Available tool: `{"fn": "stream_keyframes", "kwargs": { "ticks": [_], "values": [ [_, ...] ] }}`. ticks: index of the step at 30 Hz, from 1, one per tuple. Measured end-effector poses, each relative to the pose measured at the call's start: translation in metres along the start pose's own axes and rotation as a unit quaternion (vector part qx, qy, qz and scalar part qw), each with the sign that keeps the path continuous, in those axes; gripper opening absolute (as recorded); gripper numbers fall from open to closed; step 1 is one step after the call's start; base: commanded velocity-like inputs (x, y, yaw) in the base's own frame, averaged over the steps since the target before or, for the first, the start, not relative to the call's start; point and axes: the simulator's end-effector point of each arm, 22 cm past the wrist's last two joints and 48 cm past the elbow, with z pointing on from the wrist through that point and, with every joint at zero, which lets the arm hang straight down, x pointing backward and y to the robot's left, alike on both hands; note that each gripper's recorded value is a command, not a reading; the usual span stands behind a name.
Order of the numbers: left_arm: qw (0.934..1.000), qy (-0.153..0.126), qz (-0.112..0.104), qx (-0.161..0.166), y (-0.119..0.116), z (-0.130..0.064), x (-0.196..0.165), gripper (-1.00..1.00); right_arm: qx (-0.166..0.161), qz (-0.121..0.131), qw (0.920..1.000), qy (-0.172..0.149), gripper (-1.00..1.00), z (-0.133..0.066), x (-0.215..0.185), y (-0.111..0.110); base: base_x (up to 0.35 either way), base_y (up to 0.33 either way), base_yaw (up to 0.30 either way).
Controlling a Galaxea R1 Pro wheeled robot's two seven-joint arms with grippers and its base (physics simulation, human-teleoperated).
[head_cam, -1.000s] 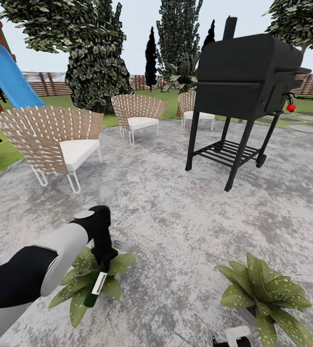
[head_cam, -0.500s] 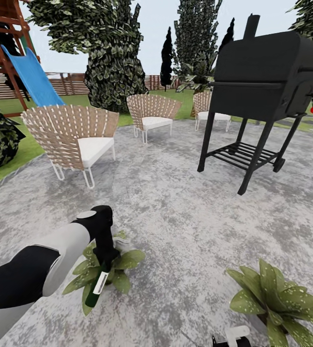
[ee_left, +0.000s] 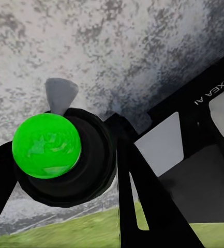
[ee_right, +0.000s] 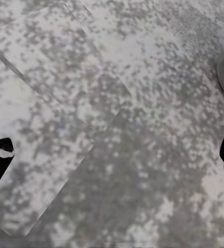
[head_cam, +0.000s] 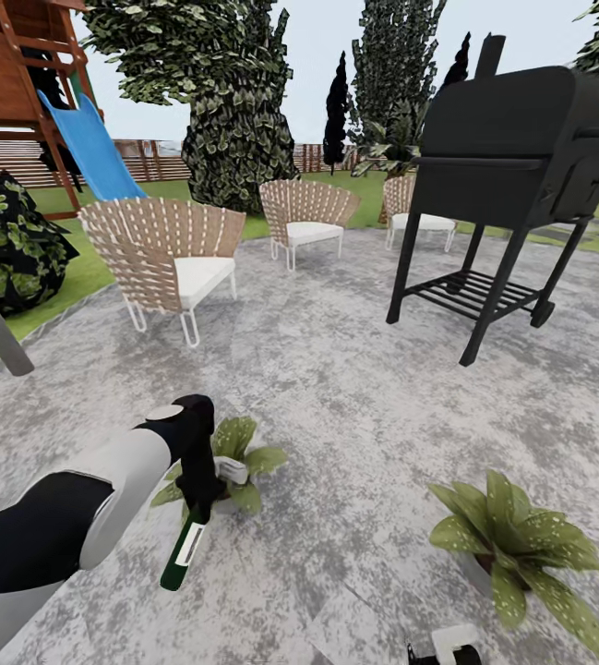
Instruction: Pick up the pesticide atomizer in the garden and spray insectifuge to fully cover both potted plants in the garden.
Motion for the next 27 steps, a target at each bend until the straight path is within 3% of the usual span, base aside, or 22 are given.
{"fn": "stream_keyframes", "kwargs": {
  "ticks": [3,7,8,14,19,22,24,25,27],
  "values": [
    [1.0000,0.004,-0.009,0.000,0.008,0.003,0.008,-1.00,-0.001,0.000,1.0000,0.000,1.00,0.000,0.000,0.001,-0.323,-0.020,0.000],
    [0.9992,0.023,-0.024,0.024,0.012,0.040,0.033,-1.00,-0.002,0.000,1.0000,0.000,1.00,0.000,0.000,0.002,-0.338,-0.002,0.000],
    [0.9993,0.023,-0.025,0.016,0.018,0.048,0.037,-1.00,-0.002,0.000,1.0000,0.000,1.00,0.000,0.000,0.003,-0.339,0.000,0.000],
    [0.9999,0.007,-0.005,0.009,0.005,0.111,0.055,-1.00,-0.004,0.000,1.0000,0.001,1.00,0.000,0.001,0.004,-0.339,0.000,0.000],
    [0.9998,-0.019,0.008,0.004,-0.005,0.122,0.054,-1.00,-0.010,-0.010,0.9999,-0.002,1.00,0.000,-0.002,0.007,-0.173,0.000,0.000],
    [0.9961,-0.084,0.009,0.022,-0.010,0.117,0.046,-1.00,-0.062,-0.064,0.9958,-0.022,1.00,0.000,-0.014,0.031,-0.009,0.000,0.000],
    [0.9861,-0.153,0.045,0.049,-0.011,0.113,0.042,-1.00,-0.103,-0.079,0.9888,-0.074,1.00,0.005,-0.060,0.047,-0.001,0.000,0.000],
    [0.9789,-0.185,0.066,0.054,-0.008,0.111,0.040,-1.00,-0.125,-0.092,0.9832,-0.095,1.00,0.005,-0.079,0.054,0.000,0.000,0.000],
    [0.9561,-0.267,0.114,0.041,0.011,0.111,0.033,-1.00,-0.175,-0.132,0.9671,-0.129,1.00,0.001,-0.107,0.069,0.000,0.000,0.000]
  ]
}}
